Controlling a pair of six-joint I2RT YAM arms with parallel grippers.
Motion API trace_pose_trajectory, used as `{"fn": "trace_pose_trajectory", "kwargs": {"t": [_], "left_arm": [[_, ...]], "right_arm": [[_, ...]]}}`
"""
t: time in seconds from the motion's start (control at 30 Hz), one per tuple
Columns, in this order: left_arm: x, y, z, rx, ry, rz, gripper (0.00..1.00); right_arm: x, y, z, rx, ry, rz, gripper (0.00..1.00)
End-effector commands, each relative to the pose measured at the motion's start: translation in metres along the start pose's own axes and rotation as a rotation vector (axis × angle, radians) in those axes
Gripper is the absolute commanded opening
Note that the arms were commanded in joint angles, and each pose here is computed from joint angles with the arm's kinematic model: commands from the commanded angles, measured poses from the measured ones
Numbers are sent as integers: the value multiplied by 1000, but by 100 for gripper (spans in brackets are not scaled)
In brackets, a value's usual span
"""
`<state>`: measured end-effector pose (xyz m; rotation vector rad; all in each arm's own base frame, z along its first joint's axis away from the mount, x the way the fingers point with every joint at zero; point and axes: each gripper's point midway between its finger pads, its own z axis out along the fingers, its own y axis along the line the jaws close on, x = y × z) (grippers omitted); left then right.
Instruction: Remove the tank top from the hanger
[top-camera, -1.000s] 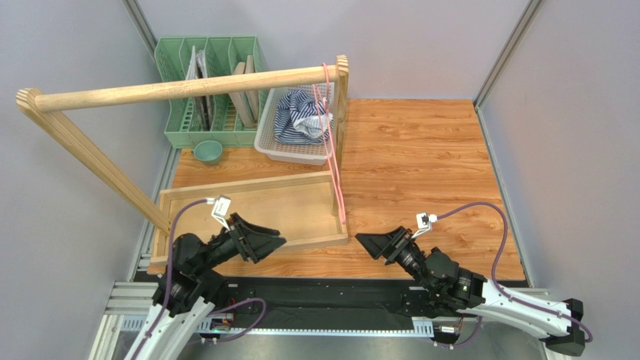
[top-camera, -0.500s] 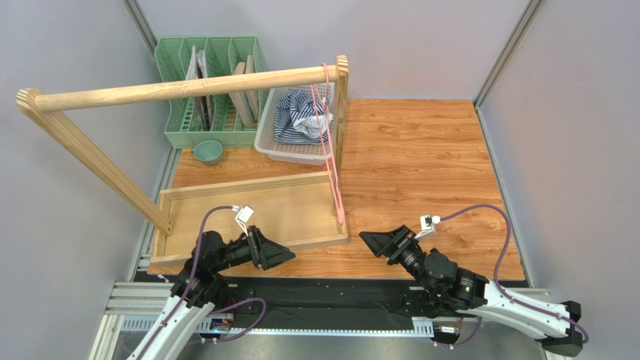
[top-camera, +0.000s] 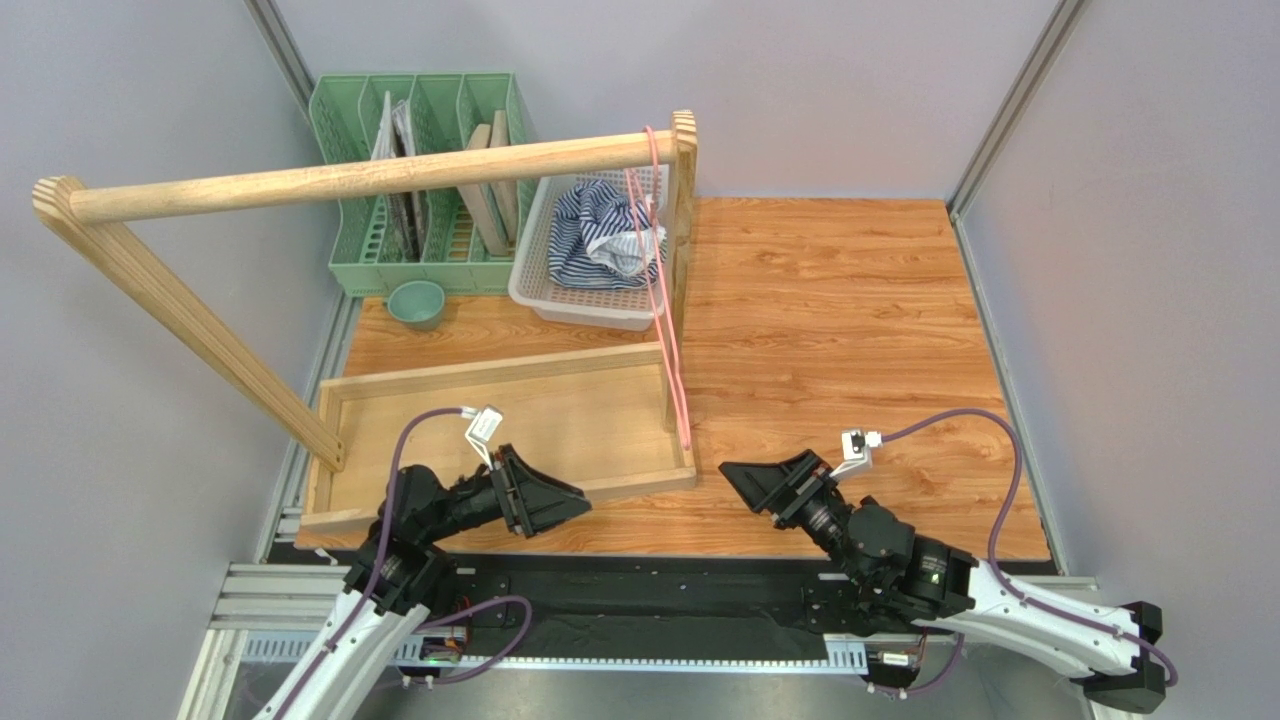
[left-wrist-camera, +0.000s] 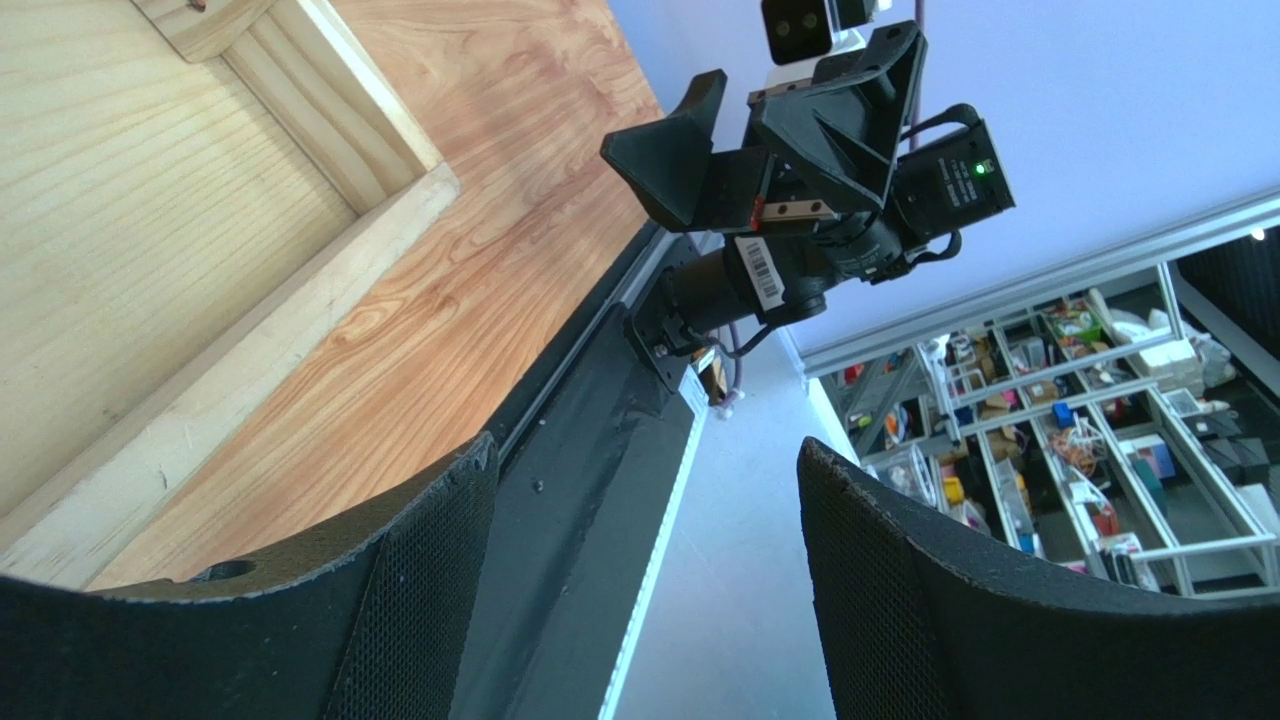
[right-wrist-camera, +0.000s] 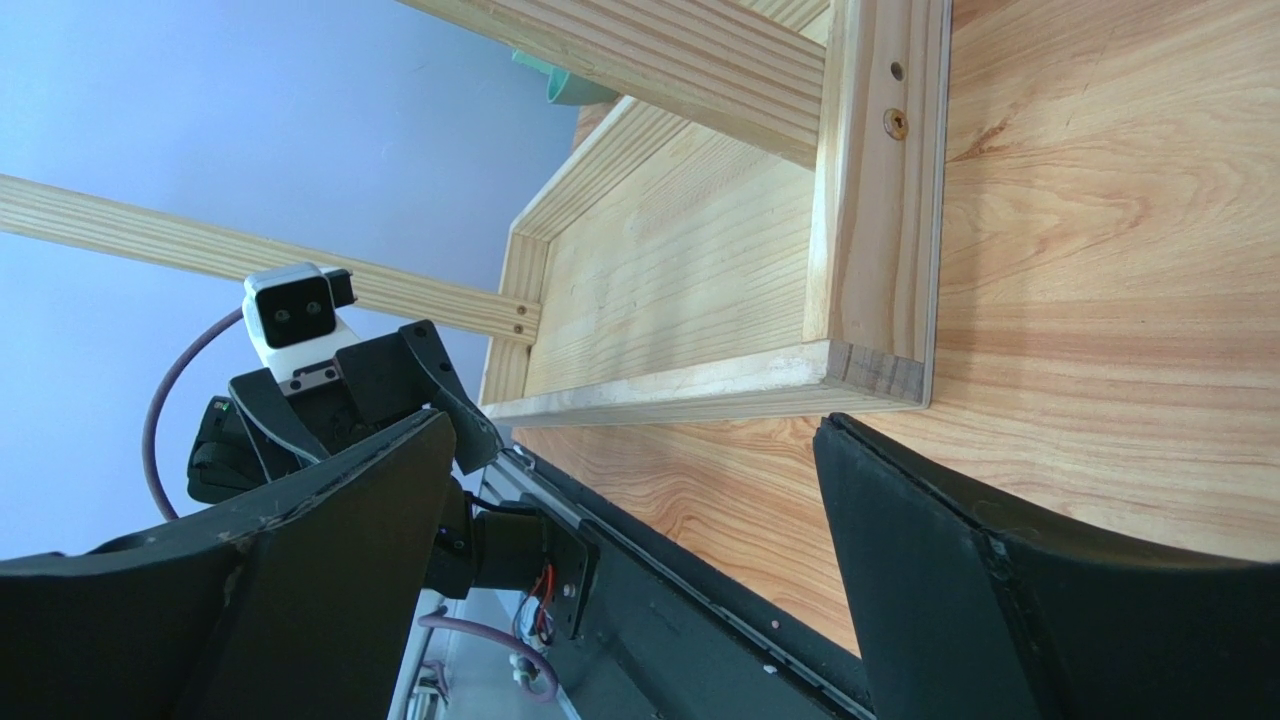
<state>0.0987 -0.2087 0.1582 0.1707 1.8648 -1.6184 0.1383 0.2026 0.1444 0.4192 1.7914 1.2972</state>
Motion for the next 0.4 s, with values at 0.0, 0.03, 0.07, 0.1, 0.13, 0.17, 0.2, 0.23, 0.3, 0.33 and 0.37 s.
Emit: {"fn": "trace_pose_trajectory", "kwargs": {"t": [0.0,0.03,0.07,0.1,0.13,0.17,0.2,0.23,0.3,0.33,0.37], "left_arm": [[9,8,-1,50,-12,52,78],[9,8,-1,50,-12,52,78],[9,8,-1,48,-13,51,78],[9,8,-1,48,-15,52,78],[10,8,-1,48,-11,50,78],[10,9,-1,45,-11,51,78],[10,9,-1,45,-12,53,78],[10,10,-1,42,-9,50,78],[11,10,-1,40,-6,49,78],[11,11,-1,39,-5,48,78],[11,11,-1,39,-5,48,78]], "right_arm": [[19,-65,5,137,-3,-70,97],[20,-66,4,138,-1,-71,97],[20,-65,4,135,0,-68,97],[20,-66,4,139,0,-69,97],[21,-66,4,139,3,-70,97],[20,-67,4,140,1,-70,96],[21,-65,4,135,6,-72,96],[22,-65,4,132,10,-75,96],[22,-65,4,130,10,-74,97],[22,-65,4,130,12,-83,97],[22,-64,4,128,13,-81,97]]}}
